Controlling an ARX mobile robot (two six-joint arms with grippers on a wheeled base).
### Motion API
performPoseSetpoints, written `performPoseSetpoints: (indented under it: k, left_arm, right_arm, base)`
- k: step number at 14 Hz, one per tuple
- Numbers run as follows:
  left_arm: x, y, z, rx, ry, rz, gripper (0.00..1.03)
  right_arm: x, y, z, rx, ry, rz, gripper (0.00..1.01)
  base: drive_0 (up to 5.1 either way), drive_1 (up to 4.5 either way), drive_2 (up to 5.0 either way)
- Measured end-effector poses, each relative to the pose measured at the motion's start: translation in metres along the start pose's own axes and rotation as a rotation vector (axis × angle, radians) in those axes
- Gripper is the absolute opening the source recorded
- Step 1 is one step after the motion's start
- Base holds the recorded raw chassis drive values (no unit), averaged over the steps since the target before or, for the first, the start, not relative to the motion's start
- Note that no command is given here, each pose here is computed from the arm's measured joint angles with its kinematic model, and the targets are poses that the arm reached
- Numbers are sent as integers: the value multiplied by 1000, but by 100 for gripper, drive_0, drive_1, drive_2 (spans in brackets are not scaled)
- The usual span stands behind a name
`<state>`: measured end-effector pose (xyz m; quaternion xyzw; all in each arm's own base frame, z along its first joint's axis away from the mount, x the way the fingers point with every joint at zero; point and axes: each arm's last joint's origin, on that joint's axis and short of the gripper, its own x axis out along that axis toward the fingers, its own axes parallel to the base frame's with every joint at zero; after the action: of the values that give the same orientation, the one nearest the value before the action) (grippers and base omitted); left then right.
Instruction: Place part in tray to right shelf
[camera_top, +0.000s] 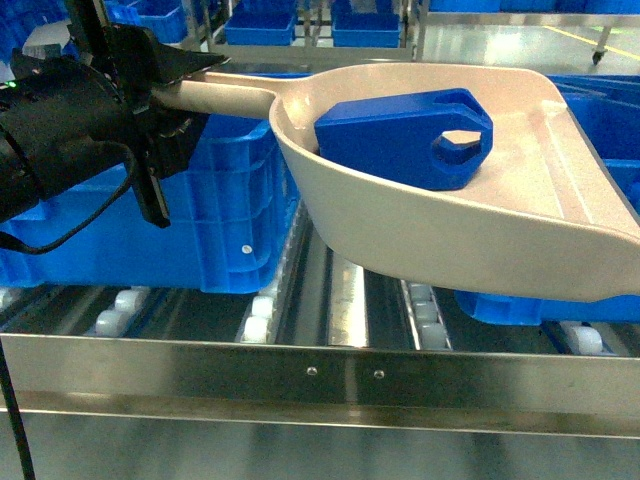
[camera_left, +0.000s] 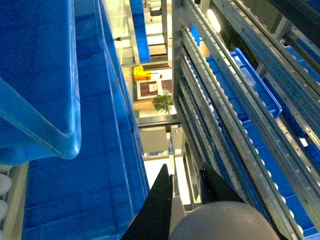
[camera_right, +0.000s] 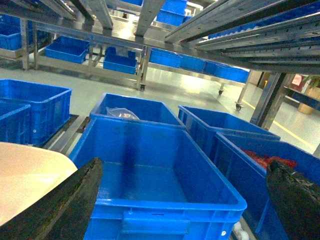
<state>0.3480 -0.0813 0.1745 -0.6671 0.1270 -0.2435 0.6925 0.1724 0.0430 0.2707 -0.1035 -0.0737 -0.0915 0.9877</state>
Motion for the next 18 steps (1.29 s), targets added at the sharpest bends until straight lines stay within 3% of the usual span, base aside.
performPoseSetpoints:
  k: [7,18]
  left_arm:
    - [0,0,0,0,2,0,13]
    - [0,0,0,0,2,0,13]
  right_arm:
    - [0,0,0,0,0,0,98]
    - [0,0,0,0,0,0,98]
  base:
    - [2,384,-380]
    - [0,0,0]
